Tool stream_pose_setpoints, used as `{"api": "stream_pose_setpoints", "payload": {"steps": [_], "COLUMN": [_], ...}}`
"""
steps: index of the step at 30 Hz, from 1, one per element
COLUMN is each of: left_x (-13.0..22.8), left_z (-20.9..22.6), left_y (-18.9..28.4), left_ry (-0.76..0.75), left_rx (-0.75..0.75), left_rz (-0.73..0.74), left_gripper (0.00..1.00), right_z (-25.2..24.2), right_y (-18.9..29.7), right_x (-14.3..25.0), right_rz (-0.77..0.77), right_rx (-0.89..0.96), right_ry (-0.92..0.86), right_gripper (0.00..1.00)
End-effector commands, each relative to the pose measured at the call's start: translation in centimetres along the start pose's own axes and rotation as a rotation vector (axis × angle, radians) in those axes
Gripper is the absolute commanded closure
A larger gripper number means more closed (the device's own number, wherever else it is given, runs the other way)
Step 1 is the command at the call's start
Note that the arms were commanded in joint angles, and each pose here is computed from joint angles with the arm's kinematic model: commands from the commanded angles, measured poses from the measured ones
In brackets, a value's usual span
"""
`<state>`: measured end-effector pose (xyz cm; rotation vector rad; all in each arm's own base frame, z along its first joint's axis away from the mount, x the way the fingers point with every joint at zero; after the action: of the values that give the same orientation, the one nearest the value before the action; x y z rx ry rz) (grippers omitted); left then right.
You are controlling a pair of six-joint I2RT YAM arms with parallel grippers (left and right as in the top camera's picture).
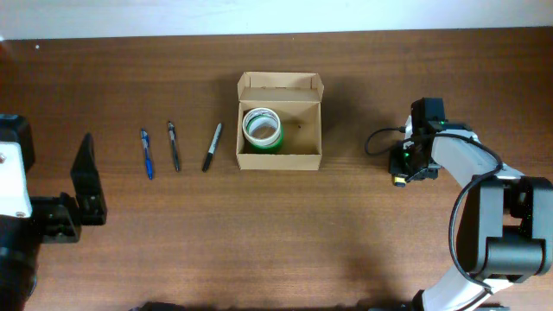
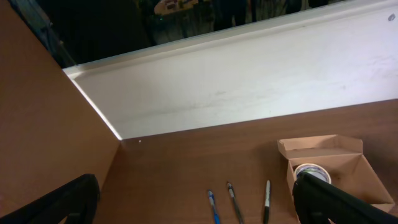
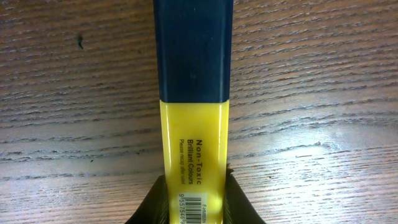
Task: Pack container
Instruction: 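Close the right gripper on the yellow highlighter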
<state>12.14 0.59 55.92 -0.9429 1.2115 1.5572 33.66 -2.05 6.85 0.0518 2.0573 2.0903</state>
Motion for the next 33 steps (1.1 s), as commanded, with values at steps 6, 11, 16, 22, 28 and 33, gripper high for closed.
{"api": "stream_pose_setpoints", "payload": {"steps": [6,11,16,22,28,33], "left_x": [0.0,0.0,0.0,0.0,0.0,0.0], "left_z": [-0.2,-0.3,-0.2,-0.3,-0.3,-0.3], "left_y": [-0.4,-0.4,-0.4,-0.4,-0.4,-0.4], "left_ry": [-0.013,-0.013,-0.013,-0.013,-0.013,-0.013], "left_rx": [0.015,0.016,0.015,0.016,0.016,0.015], "left_rz": [0.008,0.008,0.008,0.008,0.008,0.008], "left_gripper": [0.01,0.01,0.01,0.01,0.01,0.01], "right_z": [0.2,0.3,0.4,0.5,1.0,2.8], "right_y": [0.0,1.2,3.0,4.6,5.8,7.7], "right_x": [0.0,-0.4,-1.5,-1.9,-2.0,-2.7], "right_rz": [0.009,0.002,-0.01,0.006,0.033,0.014], "right_rx": [-0.001,-0.002,-0.003,-0.001,0.001,0.001], "right_ry": [-0.012,-0.011,-0.01,-0.01,0.017,0.067], "right_gripper": [0.96,0.96,0.96,0.96,0.96,0.96]}}
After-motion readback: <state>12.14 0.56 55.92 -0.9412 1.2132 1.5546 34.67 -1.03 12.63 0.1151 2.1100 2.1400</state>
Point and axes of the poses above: each gripper's point midway between its finger pads, its own y axis back along the fingers, its own z axis along the line the jaws close on, x = y × z, the point moved 7 cm from there along y, back along the fingers
